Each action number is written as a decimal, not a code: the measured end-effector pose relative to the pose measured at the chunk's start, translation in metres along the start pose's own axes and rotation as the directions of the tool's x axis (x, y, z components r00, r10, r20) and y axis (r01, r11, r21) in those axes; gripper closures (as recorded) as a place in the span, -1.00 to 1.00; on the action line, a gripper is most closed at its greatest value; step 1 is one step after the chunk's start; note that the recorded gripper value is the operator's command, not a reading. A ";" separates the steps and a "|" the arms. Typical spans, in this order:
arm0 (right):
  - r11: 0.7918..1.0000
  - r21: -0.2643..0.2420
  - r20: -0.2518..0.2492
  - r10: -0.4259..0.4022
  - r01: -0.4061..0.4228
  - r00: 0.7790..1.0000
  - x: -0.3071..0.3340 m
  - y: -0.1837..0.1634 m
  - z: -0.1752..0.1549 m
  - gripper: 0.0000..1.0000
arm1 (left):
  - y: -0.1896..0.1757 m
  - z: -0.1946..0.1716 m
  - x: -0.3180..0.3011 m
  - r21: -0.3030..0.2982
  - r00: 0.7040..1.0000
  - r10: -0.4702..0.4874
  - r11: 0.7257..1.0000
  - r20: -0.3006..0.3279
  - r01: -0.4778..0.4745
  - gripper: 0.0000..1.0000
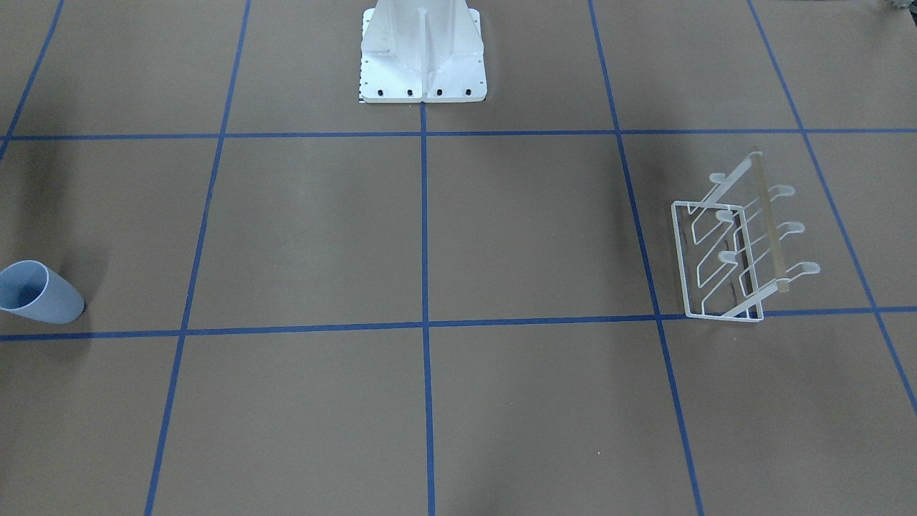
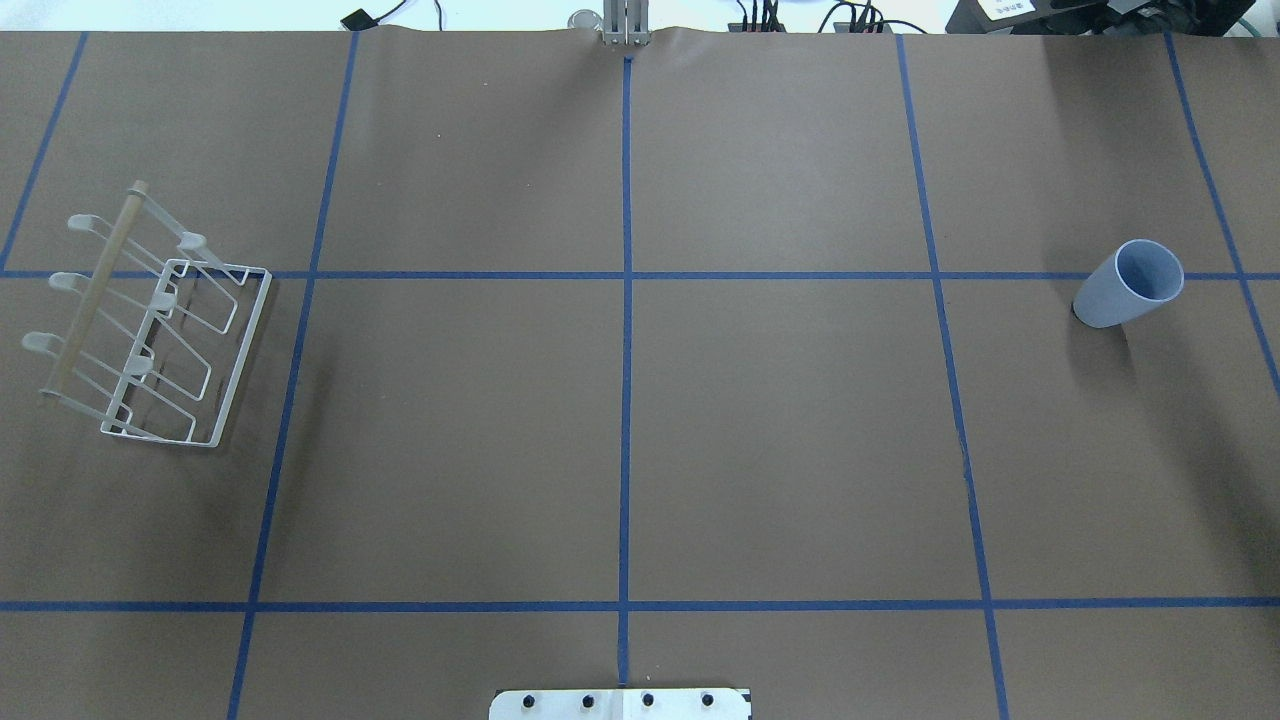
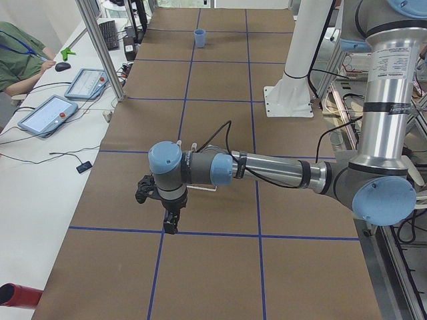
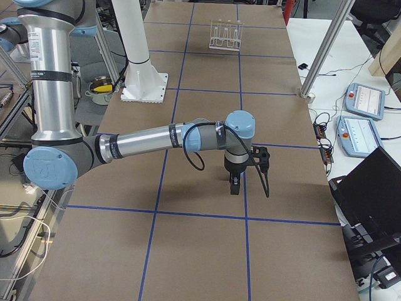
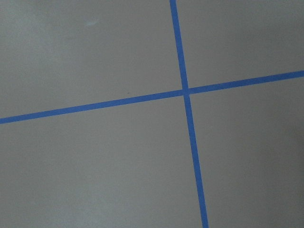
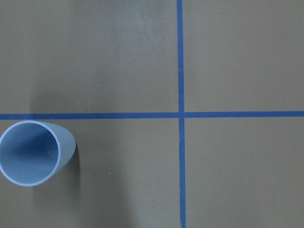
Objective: Hang cup on cup holder
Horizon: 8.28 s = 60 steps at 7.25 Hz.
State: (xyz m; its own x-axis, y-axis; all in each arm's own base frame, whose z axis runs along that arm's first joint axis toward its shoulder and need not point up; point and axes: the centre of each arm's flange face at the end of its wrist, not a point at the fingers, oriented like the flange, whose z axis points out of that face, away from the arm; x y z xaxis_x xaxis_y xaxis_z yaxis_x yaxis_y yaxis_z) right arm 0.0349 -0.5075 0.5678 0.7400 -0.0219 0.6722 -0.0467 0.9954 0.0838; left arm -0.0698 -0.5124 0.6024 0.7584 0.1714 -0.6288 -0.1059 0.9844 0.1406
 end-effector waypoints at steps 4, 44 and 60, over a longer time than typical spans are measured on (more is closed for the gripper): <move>0.987 0.015 0.174 -0.159 0.158 0.972 -0.033 -0.029 0.067 -1.00 | -0.016 -0.014 0.010 0.064 0.999 0.046 0.997 0.004 -0.046 -0.96; 0.984 0.085 0.995 -0.076 -0.156 0.060 -0.483 0.127 -0.035 1.00 | 0.033 -0.107 0.665 -0.292 -0.081 -0.285 0.864 -0.955 0.410 -0.95; 0.840 0.512 0.744 -0.329 -0.179 0.581 -0.359 0.040 -0.019 -1.00 | -0.051 -0.150 0.571 -0.107 0.288 -0.310 0.827 -0.906 0.552 1.00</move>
State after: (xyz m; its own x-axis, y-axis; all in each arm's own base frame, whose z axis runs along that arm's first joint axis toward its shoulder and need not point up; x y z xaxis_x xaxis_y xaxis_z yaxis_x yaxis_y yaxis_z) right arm -0.2196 -0.4584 0.3160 -0.0537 -0.4098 0.9106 -0.5151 0.7926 0.3263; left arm 0.2725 -0.4587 0.1218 -0.3312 -0.2195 -0.9177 0.2621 0.9129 -0.3129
